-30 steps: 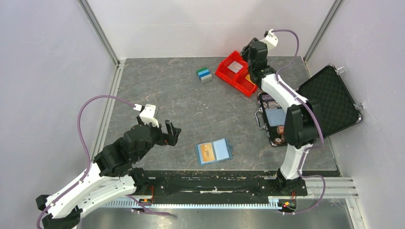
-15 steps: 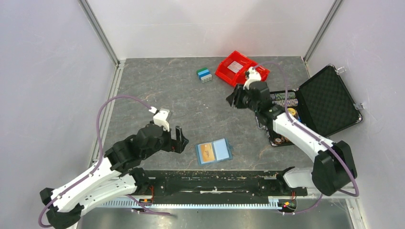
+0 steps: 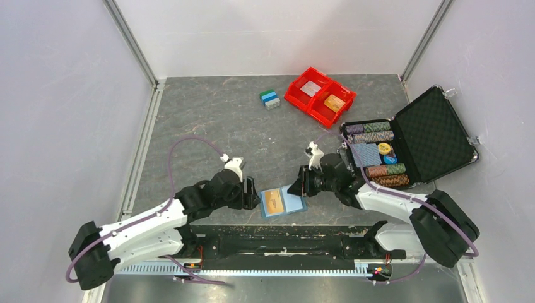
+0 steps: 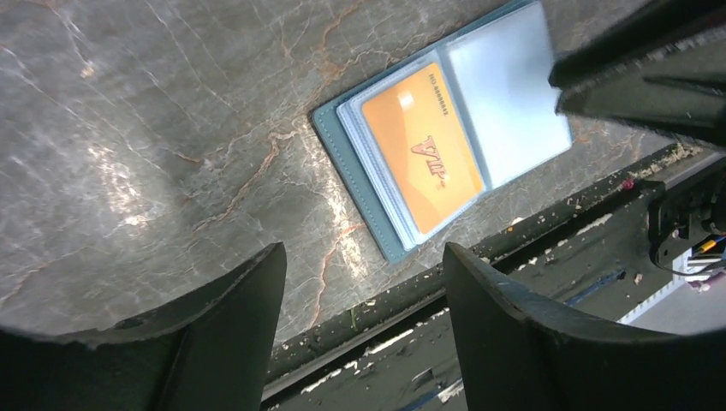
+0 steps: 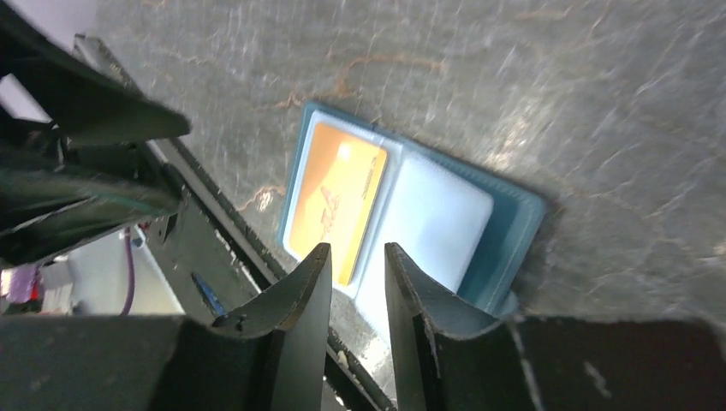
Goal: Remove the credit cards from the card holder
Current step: Remove the credit card from the card holder.
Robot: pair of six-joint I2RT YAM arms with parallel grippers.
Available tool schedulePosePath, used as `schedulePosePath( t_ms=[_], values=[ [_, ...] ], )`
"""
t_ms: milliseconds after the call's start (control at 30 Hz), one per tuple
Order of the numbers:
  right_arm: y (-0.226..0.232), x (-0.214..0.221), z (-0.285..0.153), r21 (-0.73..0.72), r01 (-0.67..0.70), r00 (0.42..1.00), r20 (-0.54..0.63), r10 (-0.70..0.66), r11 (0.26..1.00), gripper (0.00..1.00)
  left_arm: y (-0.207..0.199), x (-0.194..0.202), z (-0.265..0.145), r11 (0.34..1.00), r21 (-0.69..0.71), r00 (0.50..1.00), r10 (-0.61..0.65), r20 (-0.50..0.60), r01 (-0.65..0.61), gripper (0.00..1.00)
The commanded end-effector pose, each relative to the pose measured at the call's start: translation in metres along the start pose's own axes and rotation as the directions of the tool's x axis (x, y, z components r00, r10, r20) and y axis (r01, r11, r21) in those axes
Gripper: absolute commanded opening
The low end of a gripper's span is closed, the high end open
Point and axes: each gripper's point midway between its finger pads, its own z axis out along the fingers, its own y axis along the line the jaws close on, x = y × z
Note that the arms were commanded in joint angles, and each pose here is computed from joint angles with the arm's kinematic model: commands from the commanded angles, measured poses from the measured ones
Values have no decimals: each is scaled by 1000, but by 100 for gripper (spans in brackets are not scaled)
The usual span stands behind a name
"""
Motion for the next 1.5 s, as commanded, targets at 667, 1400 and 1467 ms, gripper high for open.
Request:
schedulePosePath(
  t_ms=[667,1400,1467],
  values=[
    [18,37,27,-145,-30,999,-42,24,989,29,-24,18,63,981,154,993,-121,-1,120,44],
    [-10,44,31,3,-36,997,-67,36,999,33,-11,55,78,984,132,987,-106,-124,123,24],
    [-9,38,29,7,-26,999,-43,26,1000,33,-9,57,78,985,121,986,-104,-131,121,22]
  ],
)
